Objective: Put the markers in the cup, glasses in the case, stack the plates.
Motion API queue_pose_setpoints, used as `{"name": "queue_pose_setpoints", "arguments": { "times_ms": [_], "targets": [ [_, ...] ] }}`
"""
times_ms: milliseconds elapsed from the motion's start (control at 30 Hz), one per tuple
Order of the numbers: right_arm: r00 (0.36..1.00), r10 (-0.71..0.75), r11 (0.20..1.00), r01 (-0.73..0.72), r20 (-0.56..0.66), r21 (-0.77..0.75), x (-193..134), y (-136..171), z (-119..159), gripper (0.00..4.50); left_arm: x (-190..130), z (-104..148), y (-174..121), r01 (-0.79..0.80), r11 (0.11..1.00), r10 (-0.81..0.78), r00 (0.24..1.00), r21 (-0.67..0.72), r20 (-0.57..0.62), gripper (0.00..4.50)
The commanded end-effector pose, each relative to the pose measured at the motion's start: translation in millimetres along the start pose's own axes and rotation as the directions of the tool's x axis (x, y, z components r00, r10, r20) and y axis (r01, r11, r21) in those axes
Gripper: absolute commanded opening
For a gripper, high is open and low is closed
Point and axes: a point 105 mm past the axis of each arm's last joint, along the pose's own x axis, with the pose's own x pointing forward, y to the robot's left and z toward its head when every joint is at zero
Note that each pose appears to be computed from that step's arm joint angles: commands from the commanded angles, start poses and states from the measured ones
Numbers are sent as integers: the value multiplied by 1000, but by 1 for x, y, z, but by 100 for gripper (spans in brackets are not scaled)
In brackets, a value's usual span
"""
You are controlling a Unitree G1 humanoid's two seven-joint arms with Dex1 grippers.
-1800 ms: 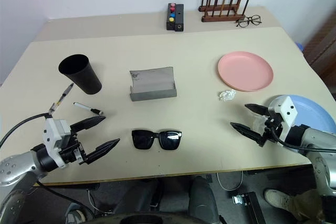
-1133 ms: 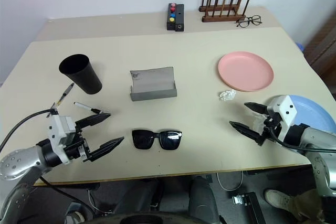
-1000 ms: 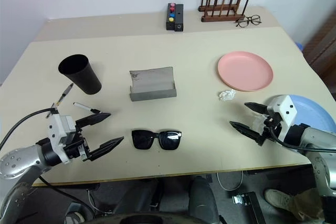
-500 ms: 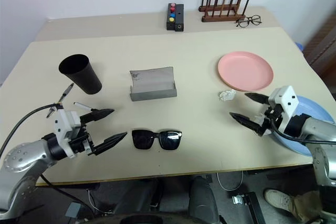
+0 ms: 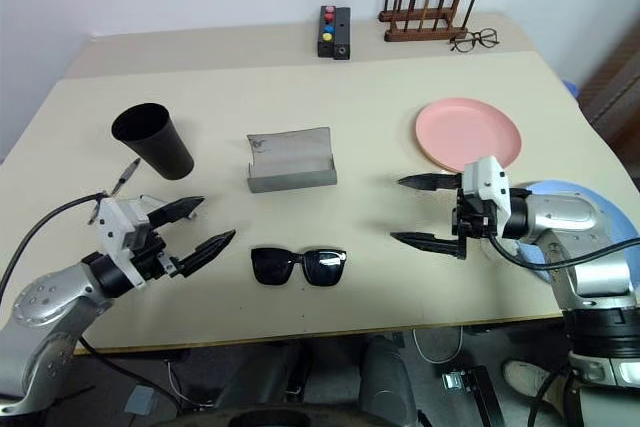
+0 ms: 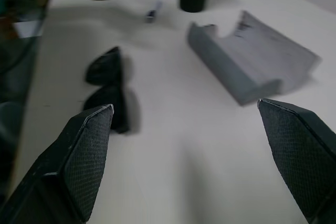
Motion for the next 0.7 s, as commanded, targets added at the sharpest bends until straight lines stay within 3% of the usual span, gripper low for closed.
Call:
{"name": "queue_pose_setpoints", "arguments": {
  "times_ms": [33, 200, 333, 500, 700],
  "targets": [
    [999, 45, 999, -45, 12, -28, 0, 0, 6, 450, -8, 16, 7, -119, 993, 119, 992, 3, 30, 446],
    [998, 63, 998, -62, 31, -22, 5, 2, 7, 450, -21, 0, 12, -175, 984, 177, 975, 27, -138, 446],
    [997, 65, 997, -64, 38, -30, 8, -2, 6, 450, -24, -10, 28, -57, 994, 84, 940, 90, -330, 446],
    [996, 72, 997, -69, 53, -44, 13, -4, 4, 450, -27, -7, 66, 8, 976, 81, 914, 218, -397, 446],
    [994, 95, 995, -93, 53, -42, 15, 0, -1, 450, -29, -9, 77, 73, 961, 50, 902, 266, -428, 446]
  ]
}}
